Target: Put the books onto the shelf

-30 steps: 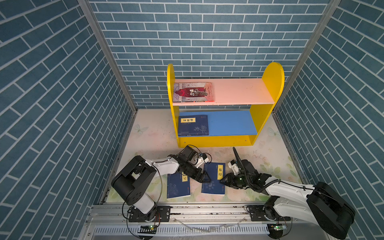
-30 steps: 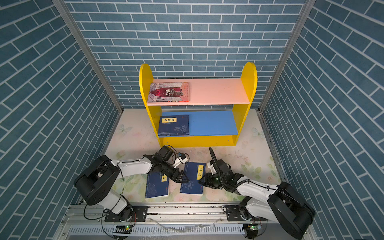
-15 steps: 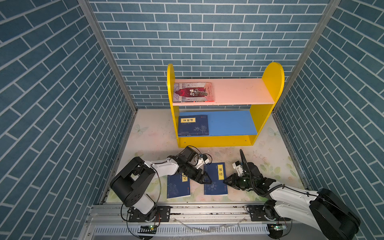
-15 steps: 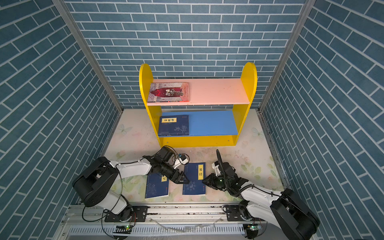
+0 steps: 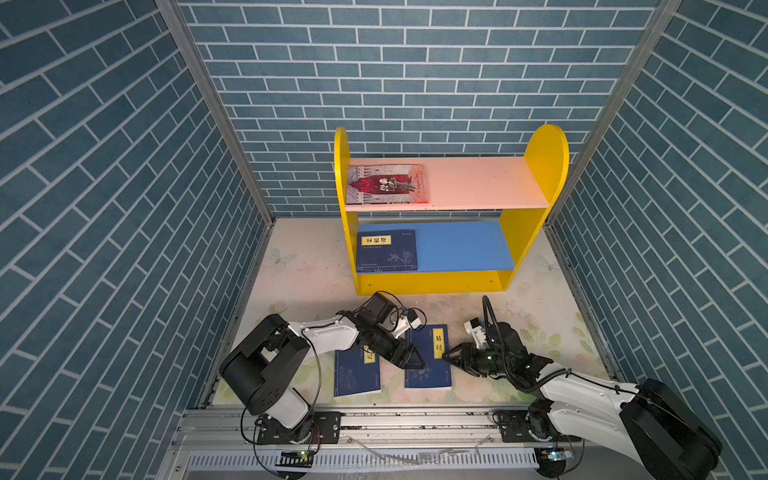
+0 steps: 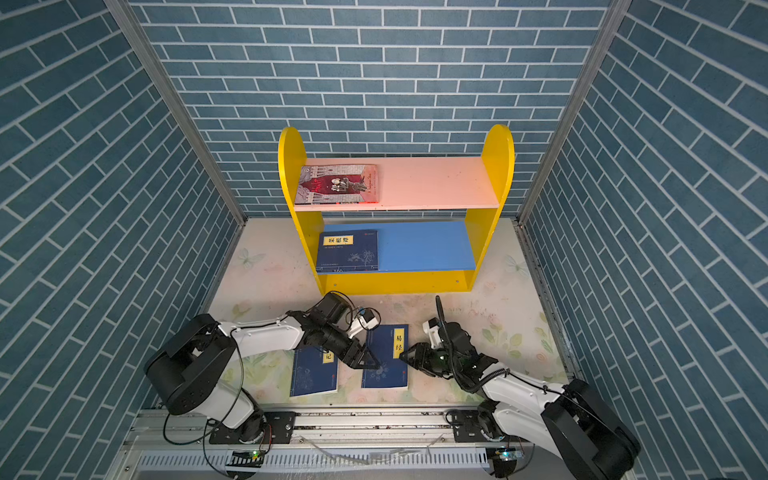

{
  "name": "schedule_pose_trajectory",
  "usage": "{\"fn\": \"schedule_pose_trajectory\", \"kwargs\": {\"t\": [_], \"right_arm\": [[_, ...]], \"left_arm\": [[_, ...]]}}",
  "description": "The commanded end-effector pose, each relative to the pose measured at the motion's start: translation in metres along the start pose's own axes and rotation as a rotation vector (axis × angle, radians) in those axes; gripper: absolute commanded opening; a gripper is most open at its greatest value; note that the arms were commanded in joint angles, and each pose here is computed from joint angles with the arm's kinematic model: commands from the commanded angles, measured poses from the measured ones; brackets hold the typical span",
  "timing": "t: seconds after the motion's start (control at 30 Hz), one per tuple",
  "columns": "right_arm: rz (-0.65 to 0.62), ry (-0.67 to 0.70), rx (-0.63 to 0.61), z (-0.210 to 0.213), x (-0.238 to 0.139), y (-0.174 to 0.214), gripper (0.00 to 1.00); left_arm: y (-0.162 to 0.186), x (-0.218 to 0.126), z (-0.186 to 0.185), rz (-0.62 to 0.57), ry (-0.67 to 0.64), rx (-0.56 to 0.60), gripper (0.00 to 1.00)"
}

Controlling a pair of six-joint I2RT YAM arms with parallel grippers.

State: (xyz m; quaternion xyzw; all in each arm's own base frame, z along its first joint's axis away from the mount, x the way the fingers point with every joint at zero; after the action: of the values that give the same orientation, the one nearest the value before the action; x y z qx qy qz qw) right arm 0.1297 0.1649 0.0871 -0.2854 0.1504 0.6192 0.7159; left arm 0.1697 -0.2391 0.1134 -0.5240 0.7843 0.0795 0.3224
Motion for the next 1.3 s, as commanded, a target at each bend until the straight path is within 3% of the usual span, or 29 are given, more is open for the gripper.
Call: {"fn": "schedule_pose_trajectory", "kwargs": {"t": [0.0, 0.23, 0.53, 0.8, 0.97, 1.27], "right_arm": [[0.007, 0.032, -0.013, 0.003, -0.001, -0.004, 0.48], [0.047, 0.038, -0.027, 0.004, -0.001, -0.004, 0.46], [0.072, 0.018, -0.017, 0.003, 0.005, -0.003, 0.45], [0.083, -0.065, -0.009, 0.009, 0.014, -0.007, 0.43], [0.086, -0.085, -0.016, 0.013, 0.015, -0.010, 0.27], [0.044, -0.045, -0.068, 0.022, -0.004, -0.010, 0.08]], "left_arm": [[-0.010, -0.013, -0.013, -0.045, -0.028, 0.075, 0.90], [-0.003, -0.007, 0.010, -0.037, -0.142, 0.051, 0.90], [-0.001, 0.003, 0.015, -0.005, -0.114, 0.014, 0.91], [0.017, 0.026, 0.015, 0.111, -0.052, 0.012, 0.91], [0.012, 0.033, 0.010, 0.144, -0.055, 0.027, 0.90], [0.012, 0.023, 0.006, 0.134, -0.115, 0.110, 0.92]]}}
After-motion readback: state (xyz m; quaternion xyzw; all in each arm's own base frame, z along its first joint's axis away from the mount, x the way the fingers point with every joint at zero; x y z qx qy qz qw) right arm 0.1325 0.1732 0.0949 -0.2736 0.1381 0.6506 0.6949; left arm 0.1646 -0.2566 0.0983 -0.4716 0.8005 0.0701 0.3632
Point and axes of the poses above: each gripper's point midway between its finger pads, its own x axis out along the fingers, its own z axis along the line the jaws close on, y = z × x, the point moved 8 cm from there along -x, back along the fingers, and after that the axes turned 8 degrees about -x, right-handed, at the moved point
